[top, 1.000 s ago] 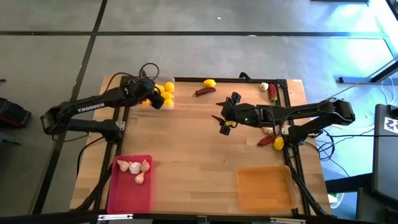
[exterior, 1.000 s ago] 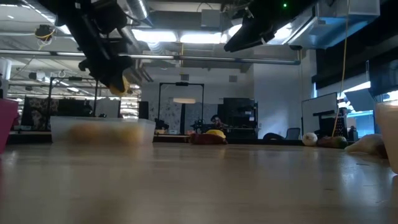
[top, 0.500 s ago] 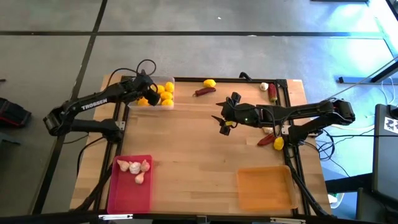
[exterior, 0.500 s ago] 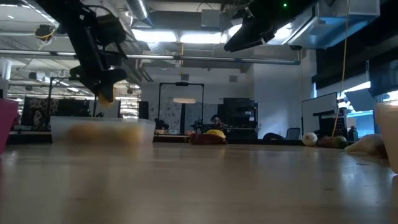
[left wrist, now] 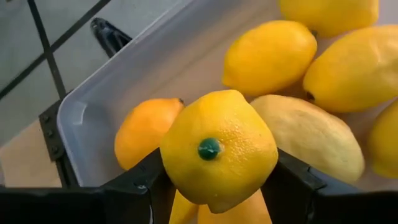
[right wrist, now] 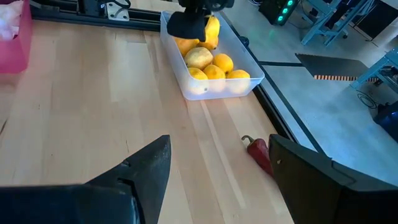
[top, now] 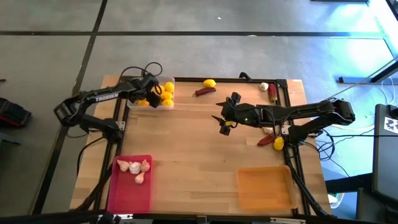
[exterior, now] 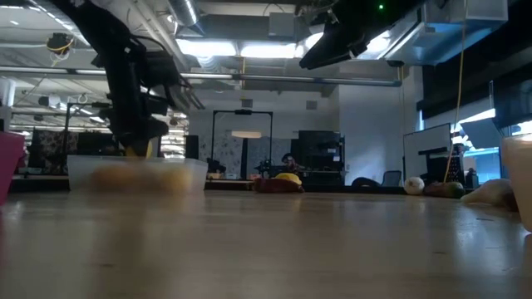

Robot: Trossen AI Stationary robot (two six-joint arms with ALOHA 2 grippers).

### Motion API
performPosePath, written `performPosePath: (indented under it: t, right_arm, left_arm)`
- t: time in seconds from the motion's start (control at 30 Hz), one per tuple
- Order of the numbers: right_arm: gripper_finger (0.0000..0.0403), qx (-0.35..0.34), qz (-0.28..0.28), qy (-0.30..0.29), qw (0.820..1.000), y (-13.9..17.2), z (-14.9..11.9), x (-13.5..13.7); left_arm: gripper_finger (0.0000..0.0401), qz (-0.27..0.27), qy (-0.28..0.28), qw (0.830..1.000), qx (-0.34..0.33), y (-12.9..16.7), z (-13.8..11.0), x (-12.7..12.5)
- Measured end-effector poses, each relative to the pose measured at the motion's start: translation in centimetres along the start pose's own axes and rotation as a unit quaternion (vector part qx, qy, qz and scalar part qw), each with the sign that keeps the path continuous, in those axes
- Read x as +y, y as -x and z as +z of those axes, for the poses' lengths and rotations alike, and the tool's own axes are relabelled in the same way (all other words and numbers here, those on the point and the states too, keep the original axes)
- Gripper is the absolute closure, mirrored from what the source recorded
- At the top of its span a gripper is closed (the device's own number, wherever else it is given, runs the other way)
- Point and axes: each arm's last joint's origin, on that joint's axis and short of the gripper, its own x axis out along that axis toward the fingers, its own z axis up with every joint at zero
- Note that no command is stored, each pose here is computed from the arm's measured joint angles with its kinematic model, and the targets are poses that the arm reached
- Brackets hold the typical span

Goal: Sort produce into baskets
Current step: Put the yellow lemon into the left white bin, then put the red chili pepper into the bottom right orange bin

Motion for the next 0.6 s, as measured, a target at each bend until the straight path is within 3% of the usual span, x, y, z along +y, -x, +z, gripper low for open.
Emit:
performPosePath:
  t: [0.17, 0.43, 0.6]
  right_arm:
    - [0.0143, 0.000, 0.000, 0.000, 1.000, 0.0, 0.0, 0.0]
    - [0.0143, 0.000, 0.000, 0.000, 1.000, 0.0, 0.0, 0.0]
    - [0.0143, 0.000, 0.000, 0.000, 1.000, 0.0, 0.0, 0.0]
  left_arm:
    - [0.0193, -0.001, -0.011, 1.000, -0.005, -0.5, 0.3, -0.3]
    - [0.0111, 0.000, -0.025, 1.000, 0.002, -0.4, 0.1, -0.3]
    - [0.0096, -0.001, -0.019, 1.000, -0.008, 1.0, 0.3, 0.4]
